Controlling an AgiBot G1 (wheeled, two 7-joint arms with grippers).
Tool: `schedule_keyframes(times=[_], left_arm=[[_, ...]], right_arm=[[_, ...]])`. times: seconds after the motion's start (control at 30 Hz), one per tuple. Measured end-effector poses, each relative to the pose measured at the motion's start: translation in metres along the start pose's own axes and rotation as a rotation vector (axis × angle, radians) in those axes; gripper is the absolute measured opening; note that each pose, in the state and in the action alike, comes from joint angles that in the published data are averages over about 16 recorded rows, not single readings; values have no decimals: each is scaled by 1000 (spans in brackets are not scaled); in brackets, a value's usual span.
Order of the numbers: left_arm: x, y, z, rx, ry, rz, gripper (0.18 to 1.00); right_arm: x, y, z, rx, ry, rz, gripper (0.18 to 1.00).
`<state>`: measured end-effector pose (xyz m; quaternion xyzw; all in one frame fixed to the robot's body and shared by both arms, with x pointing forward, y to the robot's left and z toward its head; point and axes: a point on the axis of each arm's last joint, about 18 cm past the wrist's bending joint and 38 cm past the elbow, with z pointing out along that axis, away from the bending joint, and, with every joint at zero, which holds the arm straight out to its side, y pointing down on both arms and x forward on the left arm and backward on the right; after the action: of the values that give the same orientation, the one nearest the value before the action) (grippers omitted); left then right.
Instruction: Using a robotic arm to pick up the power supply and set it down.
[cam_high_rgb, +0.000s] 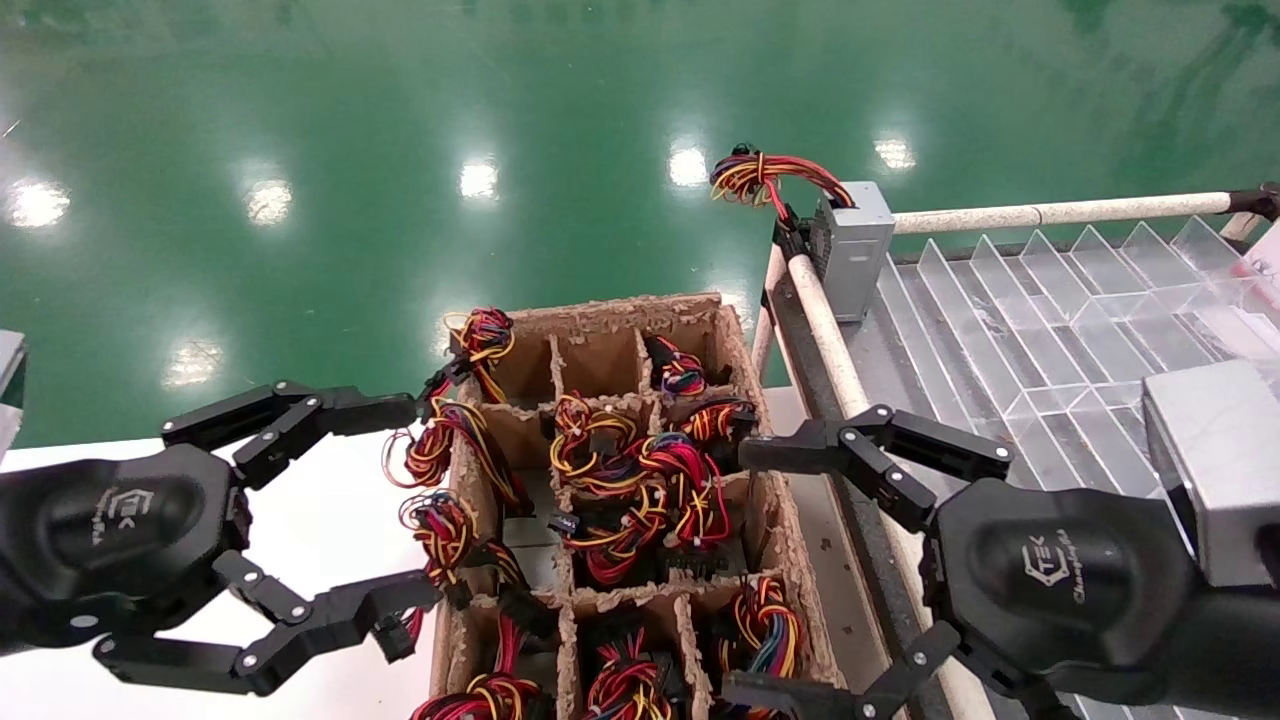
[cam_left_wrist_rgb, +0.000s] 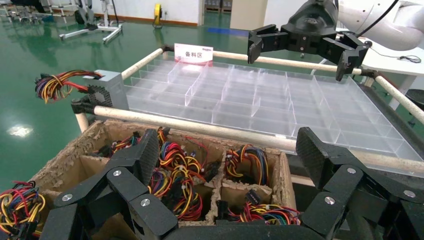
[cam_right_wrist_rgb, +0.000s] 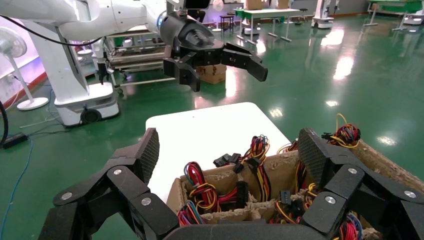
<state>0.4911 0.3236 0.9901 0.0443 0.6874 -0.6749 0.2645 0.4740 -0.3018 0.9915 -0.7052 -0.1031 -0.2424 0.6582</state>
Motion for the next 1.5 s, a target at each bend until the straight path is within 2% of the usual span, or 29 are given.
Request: schedule_keyframes(times=[1.5], left_arm=[[0,0,0,0,0,0,1001]], right_arm=[[3,0,0,1,11,-2,1000]])
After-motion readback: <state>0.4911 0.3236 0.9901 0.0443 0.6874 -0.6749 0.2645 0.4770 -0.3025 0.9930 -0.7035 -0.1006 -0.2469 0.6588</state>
